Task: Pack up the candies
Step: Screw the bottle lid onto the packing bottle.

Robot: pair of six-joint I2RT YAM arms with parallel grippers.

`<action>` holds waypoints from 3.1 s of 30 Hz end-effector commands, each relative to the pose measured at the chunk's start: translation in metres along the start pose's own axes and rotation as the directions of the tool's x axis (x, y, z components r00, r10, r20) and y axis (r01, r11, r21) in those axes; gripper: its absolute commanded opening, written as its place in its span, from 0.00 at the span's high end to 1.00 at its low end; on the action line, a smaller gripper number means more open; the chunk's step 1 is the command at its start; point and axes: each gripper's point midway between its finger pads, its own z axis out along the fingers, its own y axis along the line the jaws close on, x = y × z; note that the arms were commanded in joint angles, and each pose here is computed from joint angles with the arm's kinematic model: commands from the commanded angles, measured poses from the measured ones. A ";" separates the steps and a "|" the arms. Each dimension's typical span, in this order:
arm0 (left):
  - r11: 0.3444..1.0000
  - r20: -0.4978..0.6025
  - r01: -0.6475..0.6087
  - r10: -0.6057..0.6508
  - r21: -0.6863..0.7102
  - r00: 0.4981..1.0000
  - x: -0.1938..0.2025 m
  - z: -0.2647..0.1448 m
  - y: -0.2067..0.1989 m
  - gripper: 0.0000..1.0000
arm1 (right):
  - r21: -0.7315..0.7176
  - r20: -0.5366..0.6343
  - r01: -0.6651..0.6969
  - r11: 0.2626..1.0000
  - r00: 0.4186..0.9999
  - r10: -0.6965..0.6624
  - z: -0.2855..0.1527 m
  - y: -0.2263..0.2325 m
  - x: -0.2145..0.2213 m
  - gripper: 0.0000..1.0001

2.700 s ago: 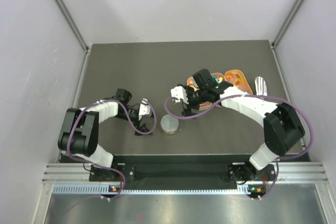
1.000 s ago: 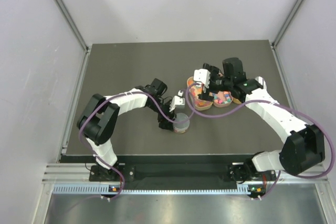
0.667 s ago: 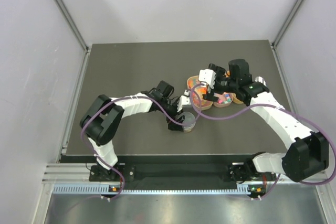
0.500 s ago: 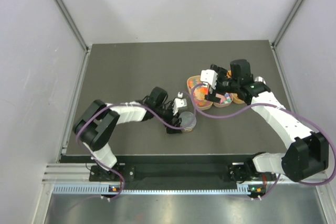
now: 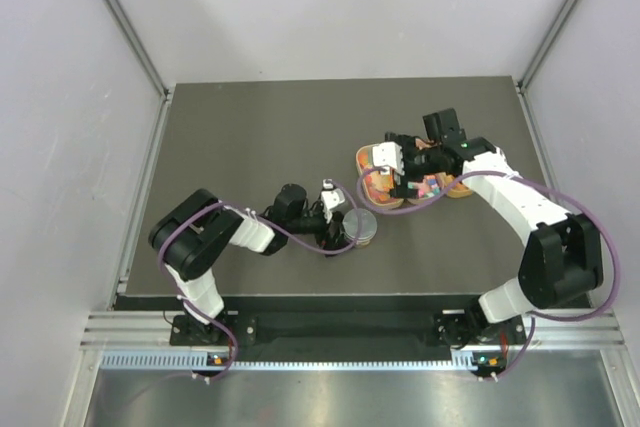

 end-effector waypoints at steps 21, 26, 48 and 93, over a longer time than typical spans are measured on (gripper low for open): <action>0.970 -0.028 -0.243 0.244 0.014 0.969 0.046 0.020 -0.021 0.01 | -0.473 0.482 0.542 0.695 0.819 -0.311 0.043 0.086 -0.015 0.00; 0.968 -0.013 -0.249 0.249 -0.015 0.968 0.039 0.024 -0.014 0.01 | -0.509 0.471 0.564 0.650 0.815 -0.338 0.035 0.094 -0.006 0.00; 0.972 -0.033 -0.234 0.234 0.003 0.972 0.043 0.041 -0.009 0.21 | -0.451 0.573 0.628 0.634 0.748 -0.334 0.037 0.116 -0.029 0.00; 0.967 -0.031 -0.255 0.255 -0.006 0.966 0.032 0.029 -0.010 0.30 | -0.620 0.036 0.079 0.781 0.997 -0.073 0.083 0.135 -0.004 0.30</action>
